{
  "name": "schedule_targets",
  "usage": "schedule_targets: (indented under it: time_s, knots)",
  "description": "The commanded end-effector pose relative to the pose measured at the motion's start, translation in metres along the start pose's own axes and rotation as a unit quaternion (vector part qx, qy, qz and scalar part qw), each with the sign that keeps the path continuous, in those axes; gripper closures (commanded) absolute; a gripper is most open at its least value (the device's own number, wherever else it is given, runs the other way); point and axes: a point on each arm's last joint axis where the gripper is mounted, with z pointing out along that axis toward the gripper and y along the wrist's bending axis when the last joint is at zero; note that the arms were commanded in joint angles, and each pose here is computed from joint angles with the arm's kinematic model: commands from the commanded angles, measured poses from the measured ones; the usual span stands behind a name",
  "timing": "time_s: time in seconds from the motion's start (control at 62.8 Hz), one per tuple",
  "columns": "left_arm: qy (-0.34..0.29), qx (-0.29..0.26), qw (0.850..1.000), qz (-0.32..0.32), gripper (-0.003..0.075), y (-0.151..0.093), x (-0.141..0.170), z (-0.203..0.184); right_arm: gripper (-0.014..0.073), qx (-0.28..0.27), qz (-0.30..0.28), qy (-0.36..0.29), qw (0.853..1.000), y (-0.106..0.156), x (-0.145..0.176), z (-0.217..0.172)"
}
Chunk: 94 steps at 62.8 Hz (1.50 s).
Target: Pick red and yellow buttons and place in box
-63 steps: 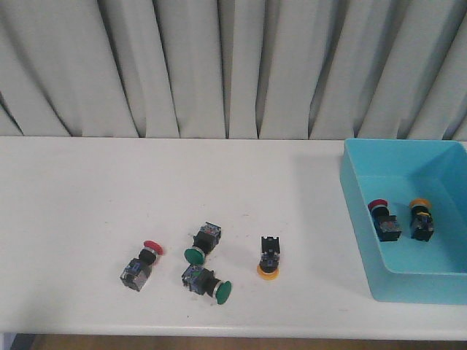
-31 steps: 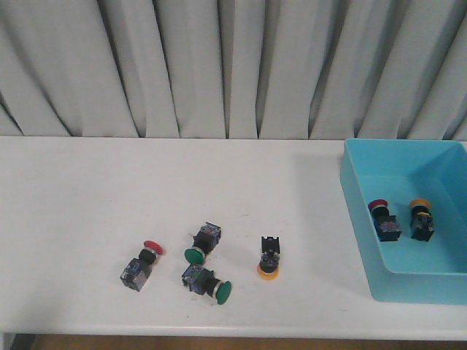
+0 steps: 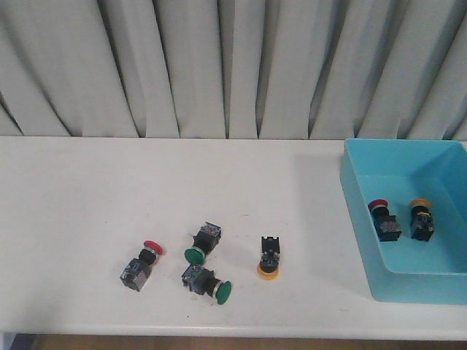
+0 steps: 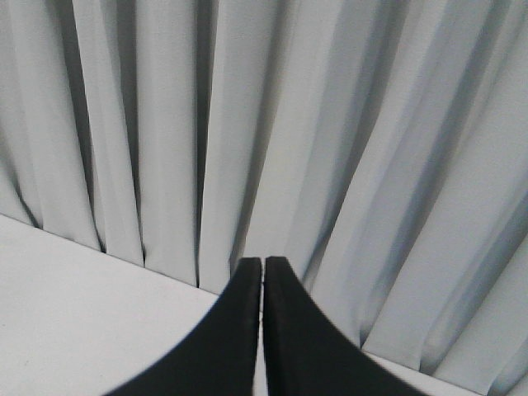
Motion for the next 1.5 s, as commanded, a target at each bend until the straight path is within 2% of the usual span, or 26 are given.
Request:
schedule_targets:
  time_s: [0.0,0.271,0.366,0.462,0.589,0.796,1.003,1.21,1.481]
  knots:
    - [-0.019,0.004,1.0,-0.007,0.0726,0.0,0.009,-0.001,0.0598,0.01,0.0,-0.049,0.999,-0.002,-0.013,-0.007]
    - [-0.018,0.004,1.0,-0.007,0.0726,0.0,0.009,-0.001,0.0598,0.01,-0.001,-0.038,0.999,-0.003,-0.011,0.003]
    - [-0.018,0.004,1.0,-0.007,0.0726,0.0,0.009,-0.001,0.0598,0.033,-0.025,-0.038,0.998,-0.005,0.004,0.01]
    - [-0.018,0.004,1.0,-0.007,0.0726,0.0,0.009,-0.001,0.0598,0.051,-0.027,-0.064,0.996,-0.002,0.036,0.014]
    - [-0.018,0.004,1.0,-0.007,0.0726,0.0,0.009,-0.001,0.0598,0.074,0.007,-0.094,0.993,0.001,0.095,0.01]
    - [-0.018,0.004,1.0,-0.006,0.0726,0.0,0.009,-0.001,0.0598,0.081,0.012,-0.052,0.995,0.02,0.201,-0.02]
    - [-0.018,0.004,1.0,-0.006,0.0726,0.0,0.009,-0.001,0.0598,0.08,0.014,-0.045,0.996,0.037,0.275,-0.042]
    - [-0.018,0.004,1.0,-0.006,0.0726,0.0,0.009,-0.001,0.0598,0.098,0.038,-0.048,0.993,0.044,0.317,-0.048]
    - [-0.018,0.004,1.0,-0.006,0.0726,0.0,0.009,-0.001,0.0598,0.113,0.034,-0.05,0.992,0.044,0.324,-0.052]
